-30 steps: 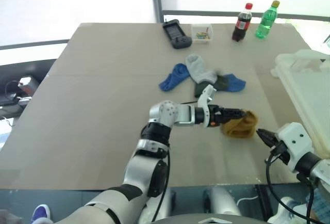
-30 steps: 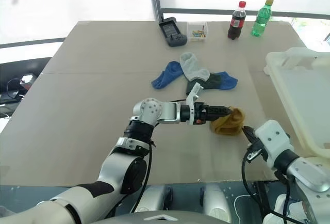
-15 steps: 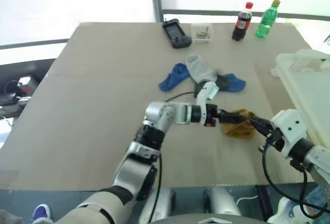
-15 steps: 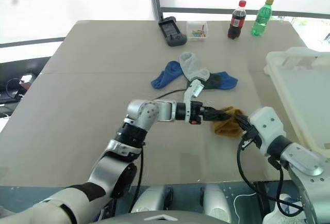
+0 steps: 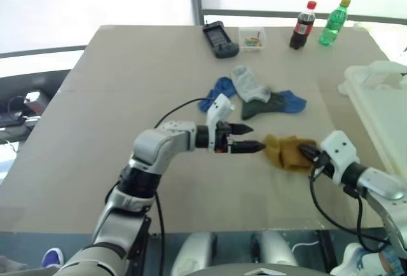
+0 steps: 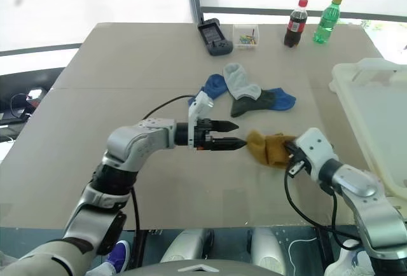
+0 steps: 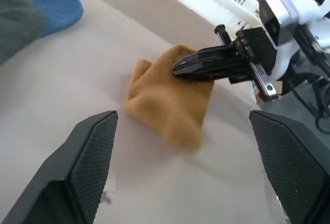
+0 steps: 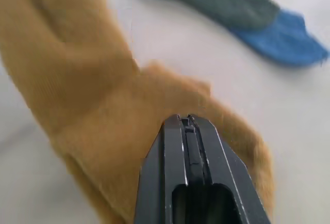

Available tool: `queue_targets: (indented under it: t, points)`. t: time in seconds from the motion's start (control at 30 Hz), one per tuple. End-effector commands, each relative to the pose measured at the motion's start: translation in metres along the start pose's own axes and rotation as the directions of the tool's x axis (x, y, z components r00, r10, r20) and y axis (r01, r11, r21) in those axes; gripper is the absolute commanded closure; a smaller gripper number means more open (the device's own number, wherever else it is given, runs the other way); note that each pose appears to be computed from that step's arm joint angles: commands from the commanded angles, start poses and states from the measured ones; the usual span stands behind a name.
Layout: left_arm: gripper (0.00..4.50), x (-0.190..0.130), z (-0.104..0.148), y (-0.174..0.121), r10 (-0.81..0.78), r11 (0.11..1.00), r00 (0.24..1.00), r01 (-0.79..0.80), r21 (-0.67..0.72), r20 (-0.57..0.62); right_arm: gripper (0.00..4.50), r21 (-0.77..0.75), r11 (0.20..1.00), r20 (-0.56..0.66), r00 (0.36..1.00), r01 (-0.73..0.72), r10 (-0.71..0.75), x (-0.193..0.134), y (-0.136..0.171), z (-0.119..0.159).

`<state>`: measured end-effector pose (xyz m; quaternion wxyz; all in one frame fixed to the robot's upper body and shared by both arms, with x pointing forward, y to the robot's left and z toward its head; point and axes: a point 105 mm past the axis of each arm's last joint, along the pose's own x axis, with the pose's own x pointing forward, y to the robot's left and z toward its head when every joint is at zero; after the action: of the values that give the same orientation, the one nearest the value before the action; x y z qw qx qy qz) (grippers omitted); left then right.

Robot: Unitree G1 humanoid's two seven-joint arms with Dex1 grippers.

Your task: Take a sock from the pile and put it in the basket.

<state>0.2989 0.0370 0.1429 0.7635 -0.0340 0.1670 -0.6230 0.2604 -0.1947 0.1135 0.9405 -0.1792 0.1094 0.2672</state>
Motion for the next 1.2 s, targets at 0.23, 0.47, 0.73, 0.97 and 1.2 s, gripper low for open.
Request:
queue_targets:
  t: [0.23,0.47,0.73,0.97,1.2]
  points:
    - [0.12,0.002,-0.014,-0.008,-0.035,0.980,0.999,0.033,-0.199,-0.008,4.50,-0.044,0.999,0.151,0.988,-0.024,0.031,-0.015,0.006,0.053]
    - [0.12,0.000,-0.021,0.005,0.067,0.949,0.996,-0.082,-0.306,-0.059,4.50,-0.055,0.998,0.105,0.994,-0.030,0.036,-0.002,0.008,0.036]
    - [0.12,-0.009,-0.030,0.001,0.080,0.902,0.992,-0.114,-0.416,-0.100,4.50,-0.038,0.999,0.092,0.995,-0.022,0.026,-0.002,0.012,0.025]
    - [0.68,0.027,-0.045,0.008,0.072,0.866,0.991,-0.119,-0.486,-0.113,4.50,-0.037,0.999,0.089,0.996,-0.011,0.014,-0.005,0.011,0.023]
    - [3.66,0.031,-0.013,-0.004,-0.041,0.843,0.995,0.081,-0.533,0.085,4.50,-0.027,0.999,0.090,0.995,0.036,-0.033,-0.015,0.008,0.022]
